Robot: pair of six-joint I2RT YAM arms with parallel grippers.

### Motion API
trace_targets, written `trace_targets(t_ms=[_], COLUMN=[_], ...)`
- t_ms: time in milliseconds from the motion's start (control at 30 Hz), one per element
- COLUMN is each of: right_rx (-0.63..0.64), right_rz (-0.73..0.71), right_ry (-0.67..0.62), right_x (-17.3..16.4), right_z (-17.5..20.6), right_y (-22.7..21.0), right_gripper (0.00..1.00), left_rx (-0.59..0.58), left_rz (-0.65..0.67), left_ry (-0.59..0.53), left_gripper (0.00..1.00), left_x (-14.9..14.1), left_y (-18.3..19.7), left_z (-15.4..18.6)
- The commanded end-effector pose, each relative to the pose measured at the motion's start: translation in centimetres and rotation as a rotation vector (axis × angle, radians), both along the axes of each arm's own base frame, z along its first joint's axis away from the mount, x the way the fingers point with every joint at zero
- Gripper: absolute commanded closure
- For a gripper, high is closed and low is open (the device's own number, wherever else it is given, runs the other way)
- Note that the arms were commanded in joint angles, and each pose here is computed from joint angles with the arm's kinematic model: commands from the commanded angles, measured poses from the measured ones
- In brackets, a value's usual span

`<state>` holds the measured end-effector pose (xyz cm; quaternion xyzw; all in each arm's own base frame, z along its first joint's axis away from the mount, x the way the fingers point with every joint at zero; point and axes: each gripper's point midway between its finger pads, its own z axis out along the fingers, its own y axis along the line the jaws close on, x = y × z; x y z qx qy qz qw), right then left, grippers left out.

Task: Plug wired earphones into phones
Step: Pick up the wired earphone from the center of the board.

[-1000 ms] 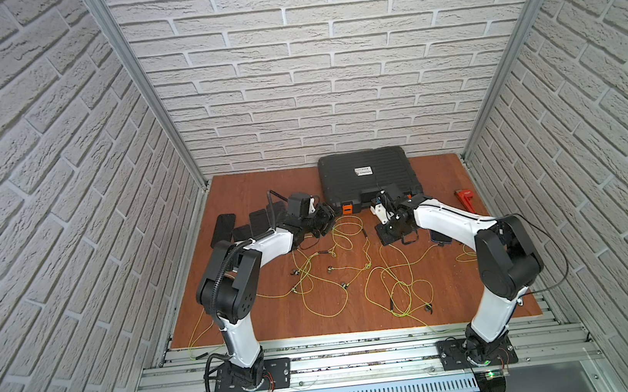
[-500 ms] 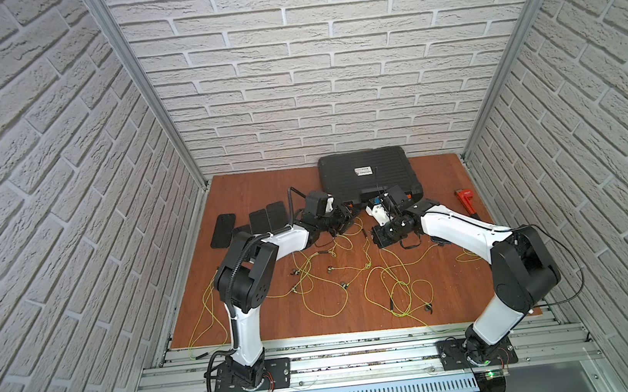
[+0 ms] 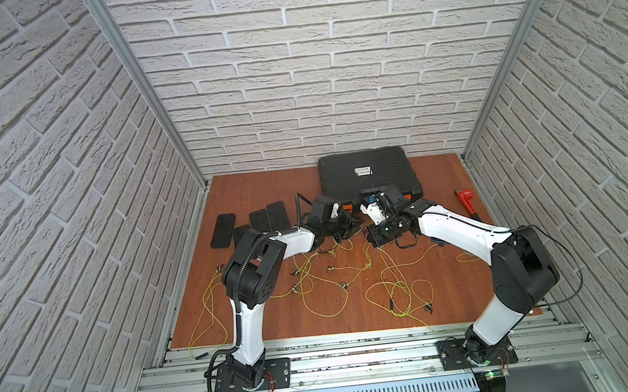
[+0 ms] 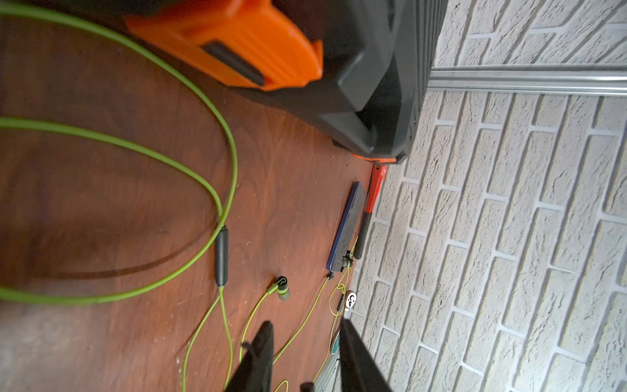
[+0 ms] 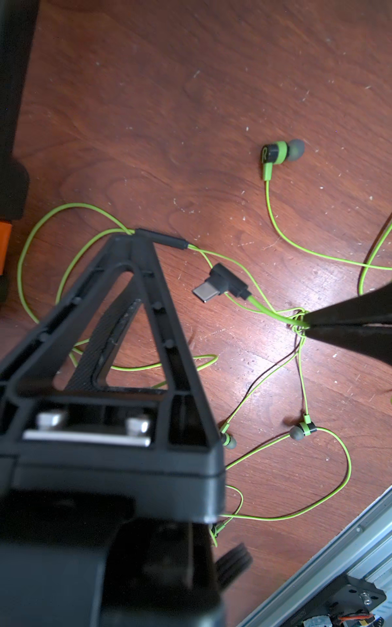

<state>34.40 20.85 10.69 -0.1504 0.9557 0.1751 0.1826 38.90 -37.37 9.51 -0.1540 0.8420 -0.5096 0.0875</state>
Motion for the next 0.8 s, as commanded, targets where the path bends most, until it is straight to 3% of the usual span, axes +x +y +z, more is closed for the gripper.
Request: trace_targets(t_ms=[0,333,567,767], right_rx=[-0.016,-0.063,-0.063,-0.068], right_rz=[0.001,0.015,0.0,-0.006], right_ry=[-0.036,-0.03,-0.039,-0.041], right_x=[0.8,1.2,1.6,1.8], right_z=[0.7,-0.2,-0.5,-0.7], right_y=[0.3,-0.1,-0.1,-0.1], right_gripper=[0.94,0.95,0.95,0.95], left_rx=[-0.043,-0.054,-0.059,-0.055], left_rz=[-0.018,-0.018,-0.027,-0.024], left_ry=[-0.032,-0.019,-0.013,-0.011], left_gripper=[0.69,0.65,0.73,0.87], left_x=[-0.1,-0.7,-1.1,-1.2], left_y=[-0.8,-0.8,-1.1,-0.9], left_z=[1.4,1.8,1.8,1.7])
